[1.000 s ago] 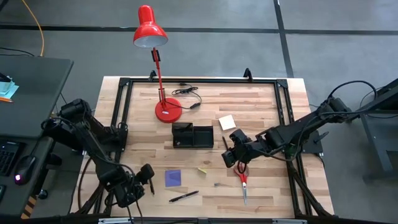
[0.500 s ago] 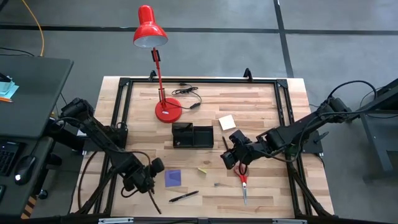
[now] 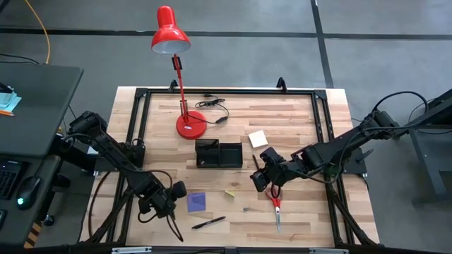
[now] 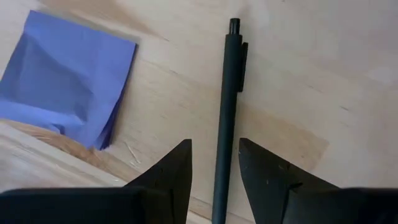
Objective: Pick and place office supplies into organizer
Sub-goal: Put the left pen into the desk organizer
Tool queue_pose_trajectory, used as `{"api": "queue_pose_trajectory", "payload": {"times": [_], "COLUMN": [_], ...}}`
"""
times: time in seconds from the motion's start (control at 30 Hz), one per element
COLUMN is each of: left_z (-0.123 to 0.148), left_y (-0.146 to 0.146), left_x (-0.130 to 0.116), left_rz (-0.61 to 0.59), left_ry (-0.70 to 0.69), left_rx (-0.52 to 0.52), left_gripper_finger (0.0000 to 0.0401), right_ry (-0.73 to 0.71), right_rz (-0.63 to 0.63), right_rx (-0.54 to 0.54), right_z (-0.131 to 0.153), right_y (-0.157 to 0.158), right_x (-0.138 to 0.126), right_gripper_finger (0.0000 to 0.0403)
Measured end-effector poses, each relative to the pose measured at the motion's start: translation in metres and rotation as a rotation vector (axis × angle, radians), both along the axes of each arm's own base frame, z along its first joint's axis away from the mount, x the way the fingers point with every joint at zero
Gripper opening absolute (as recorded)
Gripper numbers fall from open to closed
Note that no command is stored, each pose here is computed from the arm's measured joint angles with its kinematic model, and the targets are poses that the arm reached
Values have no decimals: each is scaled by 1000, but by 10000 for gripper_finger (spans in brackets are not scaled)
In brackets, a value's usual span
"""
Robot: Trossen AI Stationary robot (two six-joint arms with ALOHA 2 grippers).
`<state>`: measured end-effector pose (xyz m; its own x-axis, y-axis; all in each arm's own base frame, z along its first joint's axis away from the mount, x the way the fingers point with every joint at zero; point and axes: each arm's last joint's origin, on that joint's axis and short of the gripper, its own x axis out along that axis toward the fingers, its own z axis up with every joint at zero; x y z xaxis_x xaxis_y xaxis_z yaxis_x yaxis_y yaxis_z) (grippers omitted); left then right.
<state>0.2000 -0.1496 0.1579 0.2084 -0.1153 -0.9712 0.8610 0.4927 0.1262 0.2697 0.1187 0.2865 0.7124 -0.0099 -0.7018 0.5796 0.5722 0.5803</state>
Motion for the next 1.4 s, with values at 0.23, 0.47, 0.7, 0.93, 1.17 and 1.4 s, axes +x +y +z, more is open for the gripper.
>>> {"api": "queue_pose_trajectory", "payload": {"times": [0.23, 0.47, 0.7, 0.93, 1.17, 1.4], "left_z": [-10, -14, -14, -16, -16, -15], "left_y": [-2, -2, -2, 6, 17, 16], "left_x": [1, 2, 2, 7, 14, 13], "left_rz": [-6, -6, -6, 12, 16, -10], "left_ry": [47, 63, 64, 100, 104, 121], "left_rx": [4, 16, 16, -4, -18, -43], "left_gripper_finger": [115, 115, 115, 115, 115, 115], "right_ry": [-6, -8, -16, -37, -53, -59], "right_rz": [2, 2, -5, -9, -14, -20], "right_rx": [1, 1, -3, -4, -2, -6], "right_z": [0, 1, 1, 3, 4, 4], "right_y": [0, 0, 0, 0, 1, 0], "right_x": [0, 1, 1, 2, 3, 4], "right_gripper_finger": [107, 107, 107, 107, 107, 107]}}
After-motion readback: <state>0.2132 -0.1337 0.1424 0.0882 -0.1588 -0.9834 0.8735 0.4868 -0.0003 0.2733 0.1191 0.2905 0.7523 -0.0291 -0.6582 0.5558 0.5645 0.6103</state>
